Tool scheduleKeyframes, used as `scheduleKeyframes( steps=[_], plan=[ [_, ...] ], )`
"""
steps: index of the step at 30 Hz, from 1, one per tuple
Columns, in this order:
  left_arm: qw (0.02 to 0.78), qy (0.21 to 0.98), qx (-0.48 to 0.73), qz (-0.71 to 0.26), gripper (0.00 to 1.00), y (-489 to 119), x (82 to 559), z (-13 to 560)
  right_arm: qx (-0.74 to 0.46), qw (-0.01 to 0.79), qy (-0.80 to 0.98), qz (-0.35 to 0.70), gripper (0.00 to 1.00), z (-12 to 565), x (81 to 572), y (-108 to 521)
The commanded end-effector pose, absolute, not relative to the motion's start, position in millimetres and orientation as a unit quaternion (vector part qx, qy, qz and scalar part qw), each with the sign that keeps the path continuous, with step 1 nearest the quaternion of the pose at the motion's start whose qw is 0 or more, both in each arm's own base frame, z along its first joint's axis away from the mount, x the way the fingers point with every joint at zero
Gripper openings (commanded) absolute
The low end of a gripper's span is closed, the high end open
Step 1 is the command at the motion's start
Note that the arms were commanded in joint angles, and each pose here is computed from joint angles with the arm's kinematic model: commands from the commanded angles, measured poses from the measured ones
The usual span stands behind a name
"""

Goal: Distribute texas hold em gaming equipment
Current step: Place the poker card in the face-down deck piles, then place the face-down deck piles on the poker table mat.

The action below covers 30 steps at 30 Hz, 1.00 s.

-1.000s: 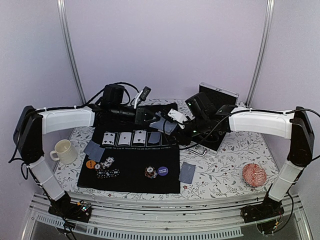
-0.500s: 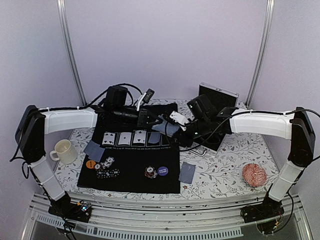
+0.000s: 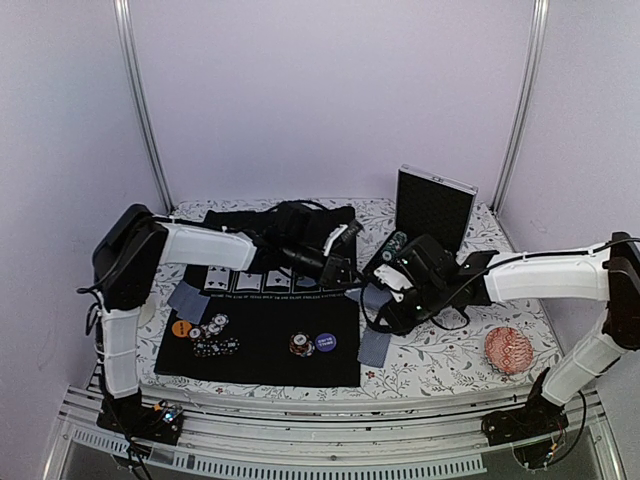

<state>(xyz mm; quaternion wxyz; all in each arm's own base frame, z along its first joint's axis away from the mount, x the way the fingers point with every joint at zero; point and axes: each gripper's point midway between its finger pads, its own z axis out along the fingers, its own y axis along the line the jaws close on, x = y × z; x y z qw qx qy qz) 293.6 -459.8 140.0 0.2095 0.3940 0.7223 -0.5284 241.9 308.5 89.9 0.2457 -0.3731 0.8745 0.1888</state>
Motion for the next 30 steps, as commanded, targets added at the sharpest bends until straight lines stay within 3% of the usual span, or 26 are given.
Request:
scheduleKeyframes(
  steps=[1, 18, 30],
  plan=[
    [0.139, 0.697, 0.441, -0.548, 0.0, -502.3, 251.1, 108.9, -0.273, 0.265, 0.907, 0.182, 0.37, 92.2, 234.5, 282.6],
    [0.07, 0.688, 0.501, -0.52, 0.0, -573.4, 192.8, 29.2, -0.173, 0.169, 0.965, 0.101, 0.37, 27.2, 169.8, 216.7],
    [0.061, 0.684, 0.519, -0.509, 0.0, -582.1, 179.4, 11.4, -0.11, 0.143, 0.981, 0.076, 0.63, 11.3, 155.9, 197.2]
  ],
)
